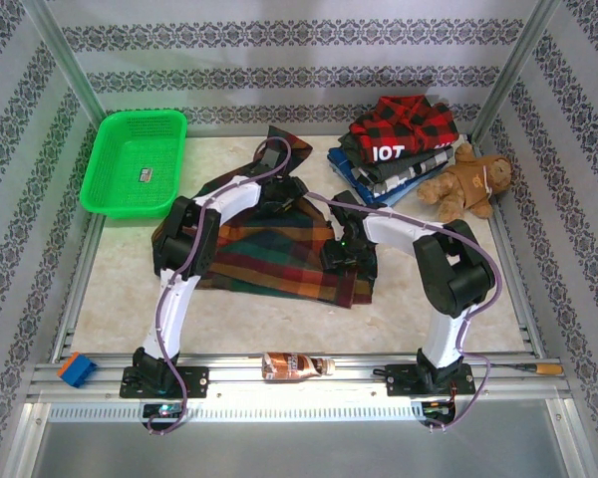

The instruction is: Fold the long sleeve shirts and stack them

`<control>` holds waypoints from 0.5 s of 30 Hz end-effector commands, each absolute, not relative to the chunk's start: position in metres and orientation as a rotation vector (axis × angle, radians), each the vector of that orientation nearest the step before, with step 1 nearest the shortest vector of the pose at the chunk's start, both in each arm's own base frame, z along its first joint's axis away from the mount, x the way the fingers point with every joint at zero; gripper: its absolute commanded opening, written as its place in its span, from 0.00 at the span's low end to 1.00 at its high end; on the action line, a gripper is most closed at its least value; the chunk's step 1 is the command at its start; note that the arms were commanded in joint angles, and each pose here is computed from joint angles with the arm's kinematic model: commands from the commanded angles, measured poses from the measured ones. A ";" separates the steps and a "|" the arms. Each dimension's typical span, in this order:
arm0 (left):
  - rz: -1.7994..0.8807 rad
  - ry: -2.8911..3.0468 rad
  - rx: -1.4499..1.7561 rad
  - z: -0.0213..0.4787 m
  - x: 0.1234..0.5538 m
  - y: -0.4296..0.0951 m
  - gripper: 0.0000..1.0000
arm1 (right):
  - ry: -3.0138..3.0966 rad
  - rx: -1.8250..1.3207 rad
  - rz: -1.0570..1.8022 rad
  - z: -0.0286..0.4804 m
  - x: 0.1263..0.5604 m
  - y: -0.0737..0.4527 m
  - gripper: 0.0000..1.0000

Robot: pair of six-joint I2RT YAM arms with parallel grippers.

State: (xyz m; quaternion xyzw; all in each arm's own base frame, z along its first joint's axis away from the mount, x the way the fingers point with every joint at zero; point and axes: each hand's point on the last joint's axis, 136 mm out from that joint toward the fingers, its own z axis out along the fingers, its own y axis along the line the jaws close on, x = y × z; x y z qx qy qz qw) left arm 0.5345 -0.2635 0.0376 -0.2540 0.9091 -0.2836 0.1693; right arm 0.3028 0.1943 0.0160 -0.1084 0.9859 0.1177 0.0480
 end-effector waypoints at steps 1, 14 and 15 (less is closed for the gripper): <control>-0.633 2.452 -0.921 0.012 0.564 -0.199 0.57 | 3.164 -0.349 0.222 -0.006 0.259 0.170 0.60; -0.987 2.291 -0.743 0.084 0.590 -0.242 0.65 | 2.980 -0.289 0.516 0.058 0.292 0.187 0.64; -1.027 2.285 -0.716 0.094 0.587 -0.247 0.67 | 2.942 -0.285 0.556 0.071 0.303 0.190 0.65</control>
